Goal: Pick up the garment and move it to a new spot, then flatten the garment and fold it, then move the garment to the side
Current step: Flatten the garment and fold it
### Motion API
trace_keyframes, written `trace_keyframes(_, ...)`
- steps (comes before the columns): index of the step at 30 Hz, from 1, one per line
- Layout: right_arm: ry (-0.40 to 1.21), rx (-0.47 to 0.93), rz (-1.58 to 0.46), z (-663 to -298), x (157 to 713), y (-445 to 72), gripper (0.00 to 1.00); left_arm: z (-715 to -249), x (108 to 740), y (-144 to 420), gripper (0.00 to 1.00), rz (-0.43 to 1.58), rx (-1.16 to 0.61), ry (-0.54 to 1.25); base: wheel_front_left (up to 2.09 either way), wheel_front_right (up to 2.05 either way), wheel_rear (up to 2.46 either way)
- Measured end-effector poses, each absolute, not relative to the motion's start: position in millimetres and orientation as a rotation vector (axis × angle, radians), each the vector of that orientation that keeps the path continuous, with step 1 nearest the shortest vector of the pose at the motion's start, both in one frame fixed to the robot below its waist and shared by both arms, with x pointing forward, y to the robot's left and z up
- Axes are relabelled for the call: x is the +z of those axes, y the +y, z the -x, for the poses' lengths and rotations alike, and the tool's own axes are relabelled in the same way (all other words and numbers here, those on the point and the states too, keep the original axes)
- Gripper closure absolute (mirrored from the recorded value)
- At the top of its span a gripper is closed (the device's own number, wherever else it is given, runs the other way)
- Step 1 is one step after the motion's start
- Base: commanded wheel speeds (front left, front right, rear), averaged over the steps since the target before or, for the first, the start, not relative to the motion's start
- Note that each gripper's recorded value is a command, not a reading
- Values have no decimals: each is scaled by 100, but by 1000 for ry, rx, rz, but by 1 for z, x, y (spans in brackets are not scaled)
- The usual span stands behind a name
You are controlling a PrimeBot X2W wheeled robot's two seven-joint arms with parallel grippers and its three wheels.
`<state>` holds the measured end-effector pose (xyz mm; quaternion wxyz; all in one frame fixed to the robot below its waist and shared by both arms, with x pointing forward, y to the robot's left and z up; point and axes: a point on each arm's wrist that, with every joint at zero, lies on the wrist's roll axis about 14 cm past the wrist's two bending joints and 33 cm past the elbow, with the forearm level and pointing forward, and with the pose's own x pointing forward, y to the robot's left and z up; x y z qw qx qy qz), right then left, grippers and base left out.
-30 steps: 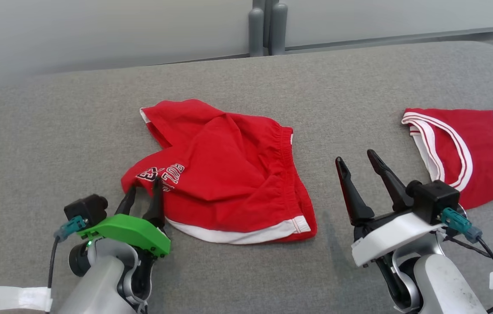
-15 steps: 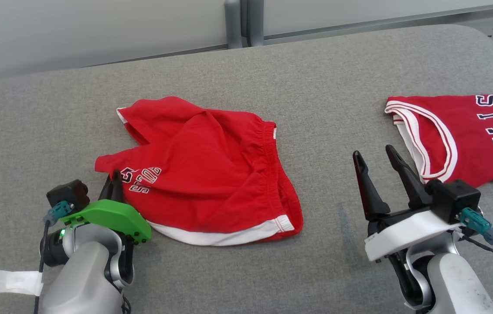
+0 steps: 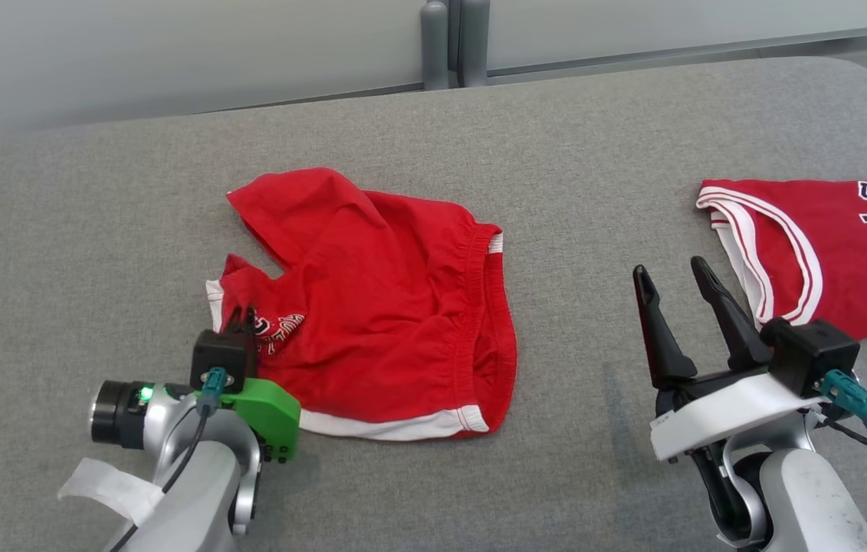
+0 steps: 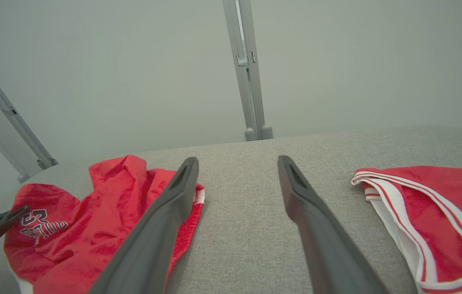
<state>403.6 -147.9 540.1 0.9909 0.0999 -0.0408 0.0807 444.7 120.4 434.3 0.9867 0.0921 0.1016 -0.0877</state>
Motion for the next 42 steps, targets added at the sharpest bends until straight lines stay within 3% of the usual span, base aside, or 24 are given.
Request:
trace_keyframes(10,-79,129,-201,-397,539,-159,0,-448,428,54,100,-124,-324,238,0,0,0)
trace_keyframes(11,-80,122,-201,-396,539,-162,0,-448,425,49,81,-117,-334,250,0,0,0)
trace_keyframes(12,-80,116,-201,-395,539,-164,0,-447,423,45,68,-115,-348,258,0,0,0)
trace_keyframes(13,-82,108,-201,-394,539,-166,0,-448,422,39,4,-104,-359,261,0,0,0)
trace_keyframes(14,-84,93,-203,-393,538,-171,0,-449,424,30,0,-88,-378,256,0,0,0)
trace_keyframes(27,-62,139,-223,-396,530,-154,0,-451,477,49,0,3,-333,81,0,0,0)
trace_keyframes(42,195,439,-236,-364,469,-48,0,-407,481,127,0,53,-116,56,0,0,0)
